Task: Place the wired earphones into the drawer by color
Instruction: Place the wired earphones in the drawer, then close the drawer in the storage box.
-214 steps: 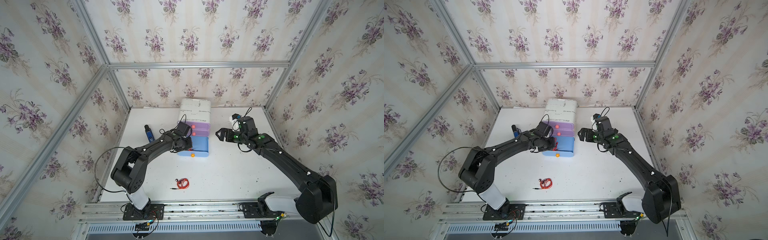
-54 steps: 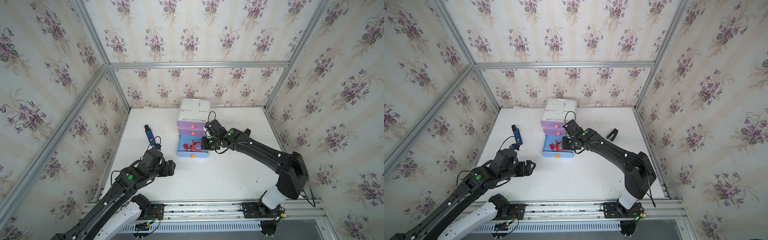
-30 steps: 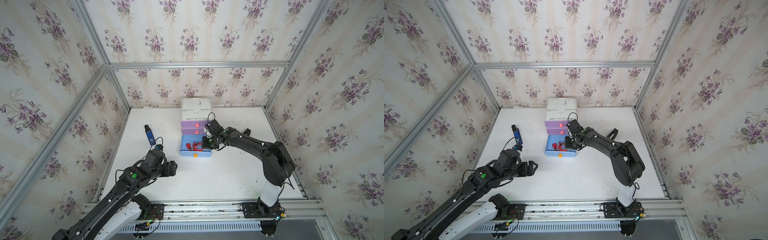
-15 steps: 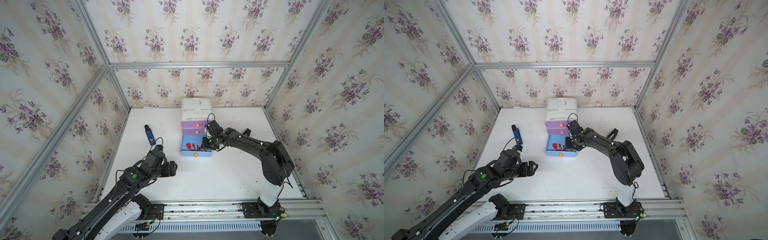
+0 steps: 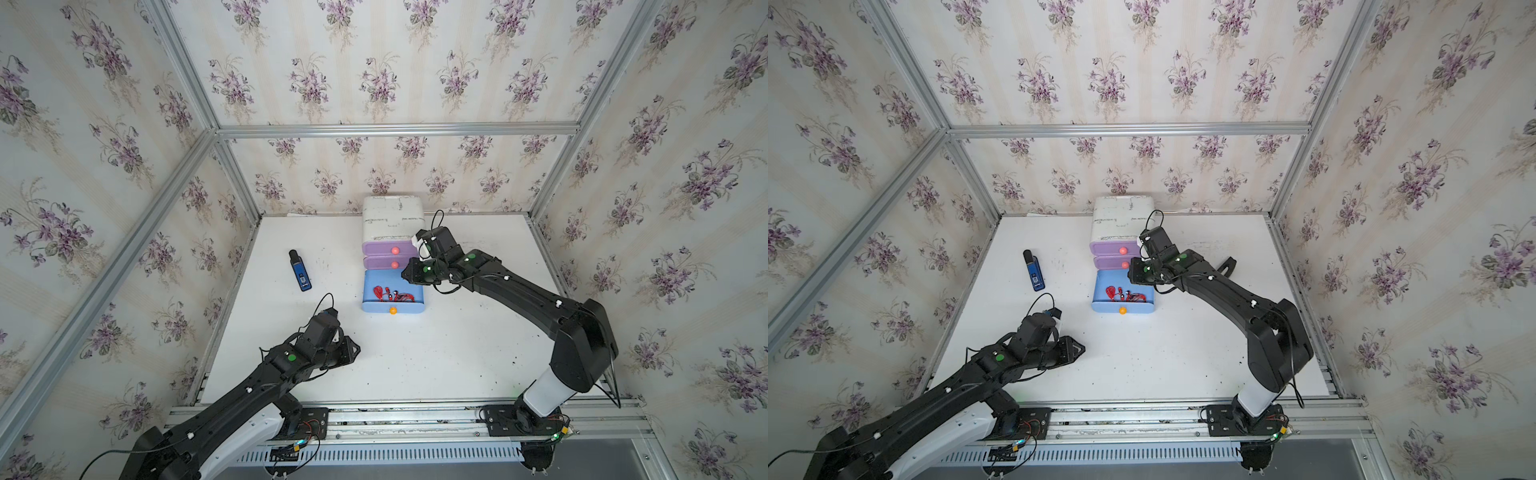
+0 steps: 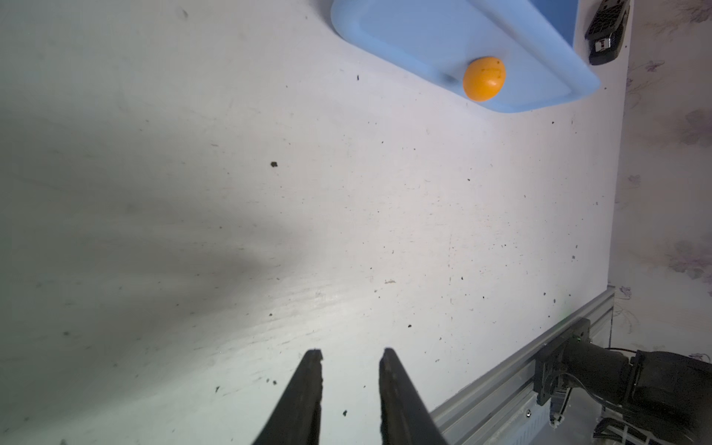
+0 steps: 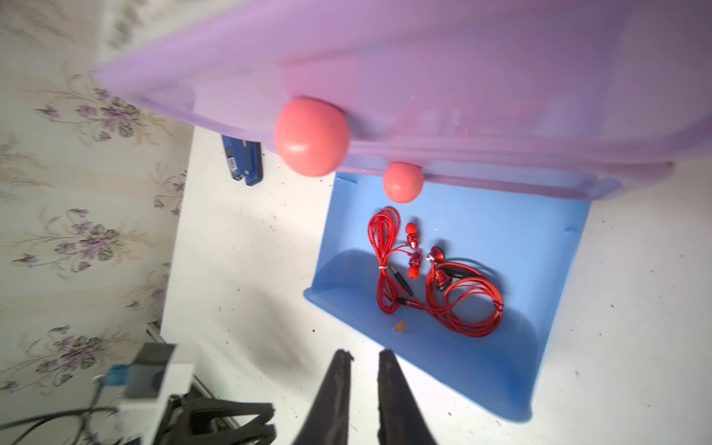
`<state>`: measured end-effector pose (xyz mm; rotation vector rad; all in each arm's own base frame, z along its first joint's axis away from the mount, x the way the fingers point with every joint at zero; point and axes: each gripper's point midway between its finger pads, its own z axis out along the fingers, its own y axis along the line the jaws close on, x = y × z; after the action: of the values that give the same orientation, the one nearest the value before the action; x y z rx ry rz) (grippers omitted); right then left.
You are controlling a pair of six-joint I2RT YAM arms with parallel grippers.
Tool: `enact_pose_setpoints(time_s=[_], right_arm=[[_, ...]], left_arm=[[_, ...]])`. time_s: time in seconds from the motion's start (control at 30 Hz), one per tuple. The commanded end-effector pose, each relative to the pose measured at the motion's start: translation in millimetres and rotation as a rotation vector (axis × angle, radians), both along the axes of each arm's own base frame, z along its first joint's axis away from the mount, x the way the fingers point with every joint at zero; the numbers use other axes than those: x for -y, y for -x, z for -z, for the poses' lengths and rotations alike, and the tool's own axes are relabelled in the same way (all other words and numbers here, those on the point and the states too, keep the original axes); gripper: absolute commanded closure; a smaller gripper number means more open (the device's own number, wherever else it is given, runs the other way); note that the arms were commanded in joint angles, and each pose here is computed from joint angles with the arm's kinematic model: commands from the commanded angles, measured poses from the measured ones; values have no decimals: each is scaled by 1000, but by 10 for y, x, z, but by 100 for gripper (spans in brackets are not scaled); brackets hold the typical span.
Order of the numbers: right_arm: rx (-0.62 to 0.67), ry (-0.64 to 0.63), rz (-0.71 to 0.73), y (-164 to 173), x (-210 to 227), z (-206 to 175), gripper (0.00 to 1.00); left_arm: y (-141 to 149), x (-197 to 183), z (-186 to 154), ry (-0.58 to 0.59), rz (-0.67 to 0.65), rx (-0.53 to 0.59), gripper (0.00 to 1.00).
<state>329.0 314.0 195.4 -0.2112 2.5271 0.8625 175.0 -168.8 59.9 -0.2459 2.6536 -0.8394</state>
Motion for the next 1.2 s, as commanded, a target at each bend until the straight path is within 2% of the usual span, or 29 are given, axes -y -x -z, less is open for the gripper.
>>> enact_pose_setpoints(time_s=[0.0, 0.1, 0.2, 0.27, 0.37, 0.63, 1.17], right_arm=[[121, -86, -43, -42, -84, -530, 88], [197, -74, -1, -276, 27, -919, 83], [232, -40, 57, -610, 209, -1120, 67], [245, -22, 102, -855, 356, -1165, 51], [254, 13, 149, -1167, 508, -1112, 42], [232, 51, 159, -1613, 513, -819, 46], [164, 54, 115, -1665, 412, -425, 46]], left_arm=[[-246, 218, -179, 135, -54, 77, 81], [-361, 285, -175, 151, -80, 102, 83], [-463, 325, -129, 143, -114, 117, 83], [-536, 358, -93, 141, -132, 126, 83], [-665, 437, -47, 138, -153, 132, 83], [-970, 578, 40, 144, -254, 192, 85], [-1400, 681, 188, 106, -372, 243, 86]])
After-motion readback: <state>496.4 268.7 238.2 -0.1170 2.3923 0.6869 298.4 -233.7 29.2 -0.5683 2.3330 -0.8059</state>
